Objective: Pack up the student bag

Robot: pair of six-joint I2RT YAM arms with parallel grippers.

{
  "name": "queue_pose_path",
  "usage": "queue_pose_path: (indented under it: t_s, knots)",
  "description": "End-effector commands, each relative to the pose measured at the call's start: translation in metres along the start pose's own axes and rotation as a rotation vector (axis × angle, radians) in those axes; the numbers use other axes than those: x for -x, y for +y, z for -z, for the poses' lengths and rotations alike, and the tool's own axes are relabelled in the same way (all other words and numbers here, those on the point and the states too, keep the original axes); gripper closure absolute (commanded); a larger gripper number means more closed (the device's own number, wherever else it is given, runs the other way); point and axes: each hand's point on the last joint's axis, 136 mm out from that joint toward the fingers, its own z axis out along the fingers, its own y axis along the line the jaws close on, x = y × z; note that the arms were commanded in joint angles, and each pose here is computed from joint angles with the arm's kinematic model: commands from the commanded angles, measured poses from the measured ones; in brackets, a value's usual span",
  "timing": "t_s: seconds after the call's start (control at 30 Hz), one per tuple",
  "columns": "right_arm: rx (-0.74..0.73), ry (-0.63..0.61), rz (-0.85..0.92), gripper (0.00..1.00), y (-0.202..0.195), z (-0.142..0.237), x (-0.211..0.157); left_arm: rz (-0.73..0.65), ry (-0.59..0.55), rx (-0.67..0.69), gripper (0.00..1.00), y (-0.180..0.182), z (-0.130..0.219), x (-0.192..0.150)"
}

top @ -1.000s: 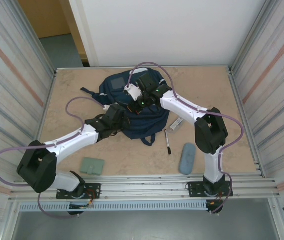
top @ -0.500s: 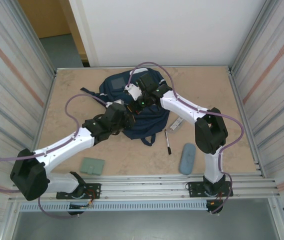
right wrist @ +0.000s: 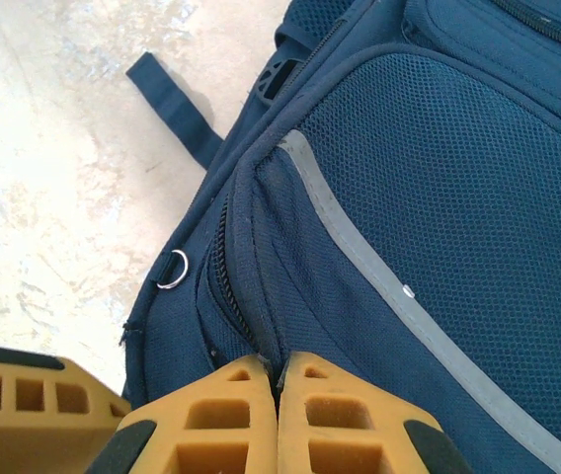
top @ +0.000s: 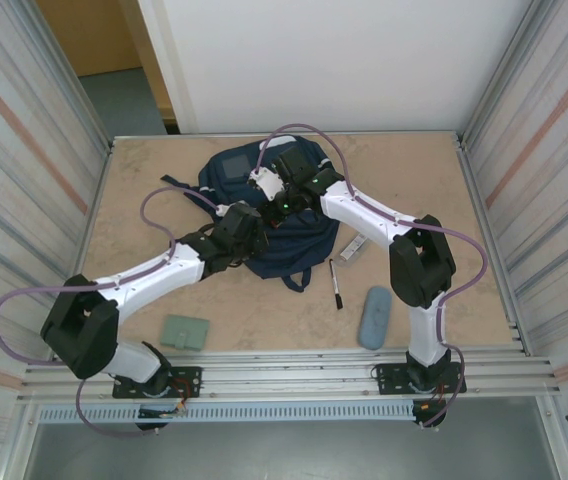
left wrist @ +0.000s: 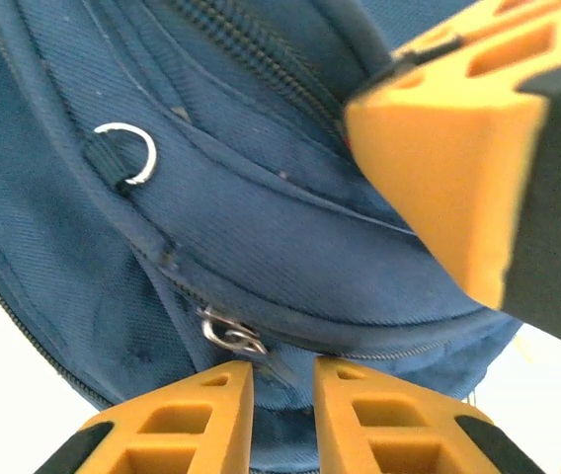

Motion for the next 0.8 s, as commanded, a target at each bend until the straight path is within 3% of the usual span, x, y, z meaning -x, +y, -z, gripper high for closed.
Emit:
queue_pose_path:
  t_s: [0.0,0.37,0.77]
  knots:
    - [0.048,-0.051,-0.01,1.0,0.015,0.014,0.02,0.024,-0.043,0.027,0.77,0.005,0.0,0.014]
    - [0.057,-0.064,-0.003,1.0,0.018,0.018,0.024,0.028,-0.003,0.065,0.76,0.018,-0.024,0.009]
    - [0.045,-0.042,-0.003,1.0,0.014,0.012,0.016,0.045,-0.026,0.021,1.0,0.022,-0.009,0.02]
